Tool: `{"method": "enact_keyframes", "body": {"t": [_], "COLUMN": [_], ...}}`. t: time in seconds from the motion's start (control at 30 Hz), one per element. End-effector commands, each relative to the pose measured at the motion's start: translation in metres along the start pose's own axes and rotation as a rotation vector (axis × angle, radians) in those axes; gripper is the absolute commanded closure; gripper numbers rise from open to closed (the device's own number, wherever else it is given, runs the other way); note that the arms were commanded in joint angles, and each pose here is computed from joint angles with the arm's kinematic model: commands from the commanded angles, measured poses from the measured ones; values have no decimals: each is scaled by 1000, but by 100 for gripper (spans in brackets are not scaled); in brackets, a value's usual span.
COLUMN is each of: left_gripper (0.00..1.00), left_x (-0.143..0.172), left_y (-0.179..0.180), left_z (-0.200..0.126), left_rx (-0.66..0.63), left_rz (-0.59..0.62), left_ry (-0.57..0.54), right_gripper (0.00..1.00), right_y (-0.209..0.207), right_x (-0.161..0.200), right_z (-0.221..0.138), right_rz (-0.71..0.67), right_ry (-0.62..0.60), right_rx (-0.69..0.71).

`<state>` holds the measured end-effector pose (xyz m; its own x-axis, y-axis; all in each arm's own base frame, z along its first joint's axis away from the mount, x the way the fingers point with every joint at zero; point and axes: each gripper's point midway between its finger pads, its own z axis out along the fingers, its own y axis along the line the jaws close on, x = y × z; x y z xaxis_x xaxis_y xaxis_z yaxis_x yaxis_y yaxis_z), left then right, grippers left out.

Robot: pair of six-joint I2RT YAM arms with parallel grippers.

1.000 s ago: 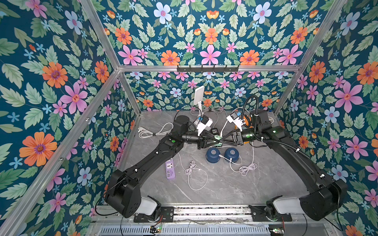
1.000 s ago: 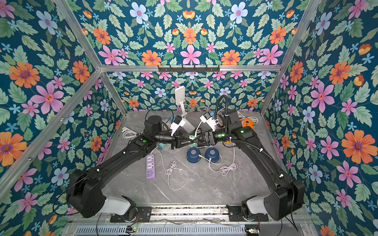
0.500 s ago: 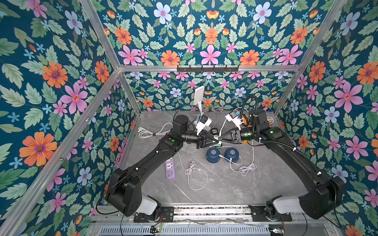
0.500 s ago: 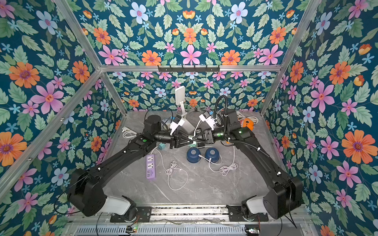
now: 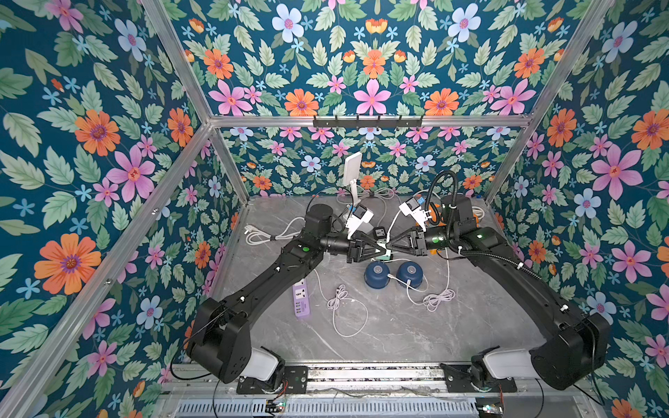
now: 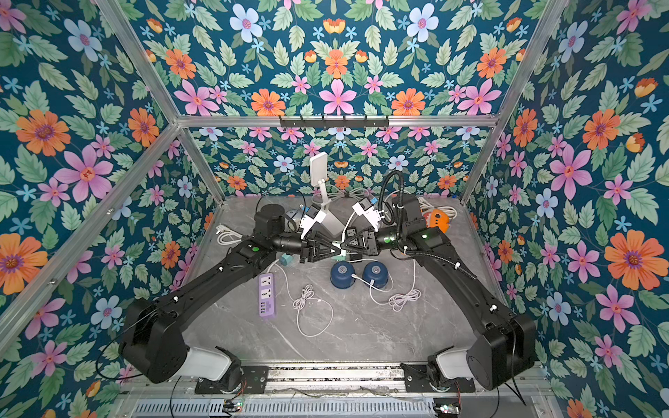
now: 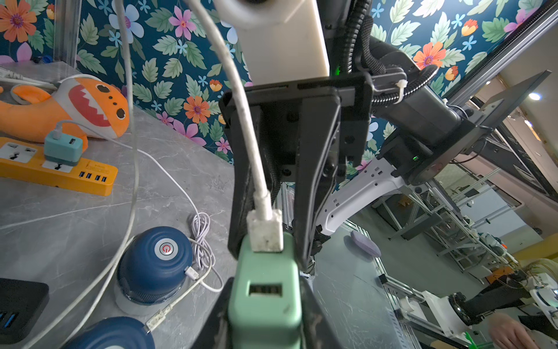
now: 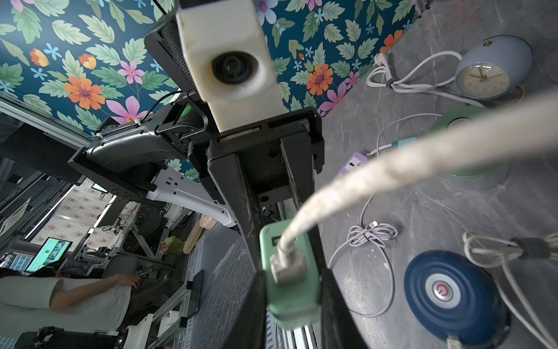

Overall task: Charge the cordless meat grinders
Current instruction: Pick up the plug from the center of the board.

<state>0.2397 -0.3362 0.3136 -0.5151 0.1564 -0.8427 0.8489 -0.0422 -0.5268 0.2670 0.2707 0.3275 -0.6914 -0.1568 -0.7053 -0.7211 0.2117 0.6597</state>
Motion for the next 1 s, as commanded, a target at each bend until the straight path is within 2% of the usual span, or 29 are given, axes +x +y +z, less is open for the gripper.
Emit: {"method": "enact_keyframes", "body": {"t": [0.0,0.13,0.23,0.27,0.43,0.57,0.77,0.97], "left_gripper": [81,83,94,98,100,100,100,100], "left_x": [-8,-6,-6,-6,-8,-6,-11,-32], "left_y": [4,5,5,5,4,6,6,-2], "left_z": [-1,-2,-3,-3,-4,-3,-5,-13], "left_rx": [-34,-34,-32,-31,-25,-22,-30,15], "left_rz": [99,89,92,94,100,89,98,78], "left_ry": [-35,-36,-39,-41,-45,-43,-62,-146], "right_gripper": [97,99,98,94,54,38,34,30], "right_y": [4,4,5,5,7,7,2,5], "right_x": [-7,-10,-12,-12,-14,-20,-12,10], "right_z": [-1,-6,-7,-7,-9,-12,-10,-12], "right_rz": [26,25,25,27,46,50,76,68], "right_ry": [-24,-44,-52,-52,-71,-112,-103,-93], "right_rx": [-10,-7,-6,-8,-7,15,19,-3]}}
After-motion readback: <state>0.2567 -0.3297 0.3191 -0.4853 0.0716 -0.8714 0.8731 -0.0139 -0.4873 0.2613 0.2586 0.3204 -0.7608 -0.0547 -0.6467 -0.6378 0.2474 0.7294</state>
